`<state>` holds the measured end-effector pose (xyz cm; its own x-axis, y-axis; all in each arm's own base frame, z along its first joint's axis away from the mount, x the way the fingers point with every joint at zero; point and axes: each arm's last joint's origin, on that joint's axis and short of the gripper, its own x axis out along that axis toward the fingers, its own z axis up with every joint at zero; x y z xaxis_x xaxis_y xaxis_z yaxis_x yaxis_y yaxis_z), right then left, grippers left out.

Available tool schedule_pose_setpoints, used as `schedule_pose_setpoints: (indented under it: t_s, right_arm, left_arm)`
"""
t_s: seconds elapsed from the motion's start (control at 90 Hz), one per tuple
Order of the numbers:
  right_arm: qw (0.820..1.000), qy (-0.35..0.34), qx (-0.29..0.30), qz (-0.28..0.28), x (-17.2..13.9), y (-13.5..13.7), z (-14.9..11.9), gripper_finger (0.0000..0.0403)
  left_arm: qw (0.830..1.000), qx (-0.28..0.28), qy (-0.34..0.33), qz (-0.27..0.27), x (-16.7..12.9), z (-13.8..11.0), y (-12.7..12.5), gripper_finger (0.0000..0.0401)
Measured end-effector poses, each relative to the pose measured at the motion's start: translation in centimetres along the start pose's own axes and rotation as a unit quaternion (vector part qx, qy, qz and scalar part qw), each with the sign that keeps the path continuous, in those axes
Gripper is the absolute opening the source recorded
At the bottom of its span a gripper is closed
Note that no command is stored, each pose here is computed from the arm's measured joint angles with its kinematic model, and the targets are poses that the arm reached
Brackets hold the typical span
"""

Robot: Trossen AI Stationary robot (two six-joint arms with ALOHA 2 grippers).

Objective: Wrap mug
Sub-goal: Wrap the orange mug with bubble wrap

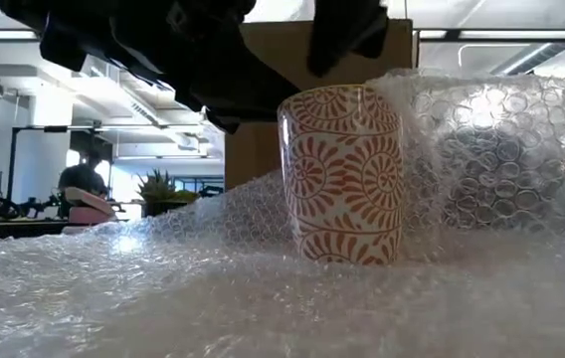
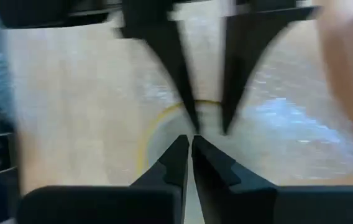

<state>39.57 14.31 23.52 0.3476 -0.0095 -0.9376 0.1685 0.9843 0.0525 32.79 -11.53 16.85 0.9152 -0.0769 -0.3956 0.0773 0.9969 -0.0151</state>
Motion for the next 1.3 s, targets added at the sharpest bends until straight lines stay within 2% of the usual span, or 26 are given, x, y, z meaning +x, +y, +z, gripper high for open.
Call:
schedule_pose_setpoints:
  t_s: [0.233,0.333,0.456,0.622,0.811,0.9,0.989,1.044,1.1,1.3]
  right_arm:
    - [0.998,0.049,-0.002,-0.027,4.5,-0.3,-1.9,0.0007]
    - [0.999,0.041,0.004,-0.024,6.5,-0.2,-2.2,0.0007]
    - [0.999,0.043,-0.001,-0.024,7.5,-0.1,-2.4,0.0007]
    - [0.999,0.04,-0.004,-0.016,6.0,-0.1,-1.9,0.0007]
    - [1.0,0.018,-0.001,0.01,0.0,-0.2,-0.6,0.0007]
    - [1.0,0.013,0.003,-0.018,-2.0,-0.7,-0.8,0.0007]
    - [0.995,-0.01,0.021,-0.097,-2.9,-1.8,-0.9,0.0007]
    - [0.988,-0.028,0.038,-0.15,-3.1,-2.4,-1.0,0.0008]
    - [0.983,-0.036,0.042,-0.174,-2.7,-2.8,-1.0,0.0007]
    - [0.983,-0.022,0.026,-0.182,0.8,-2.9,-1.1,0.0007]
  left_arm:
    - [1.0,0.0,0.001,0.0,0.0,0.0,0.0,0.0058]
    - [1.0,-0.001,-0.003,-0.001,0.0,0.0,0.0,0.0058]
    - [1.0,-0.001,-0.003,-0.002,0.0,0.0,0.0,0.0058]
    - [1.0,-0.001,-0.003,-0.001,0.0,0.1,0.0,0.0058]
    - [1.0,0.0,-0.001,0.0,0.0,0.0,0.0,0.0058]
    - [1.0,0.002,-0.001,0.0,0.0,0.0,0.0,0.0058]
    - [1.0,0.004,-0.001,0.0,0.0,0.0,0.0,0.0058]
    - [1.0,0.004,-0.001,0.0,0.0,0.0,0.0,0.0058]
    - [1.0,0.005,-0.001,0.0,0.0,0.0,0.0,0.0058]
    - [1.0,0.005,-0.001,0.0,0.0,0.0,0.0,0.0058]
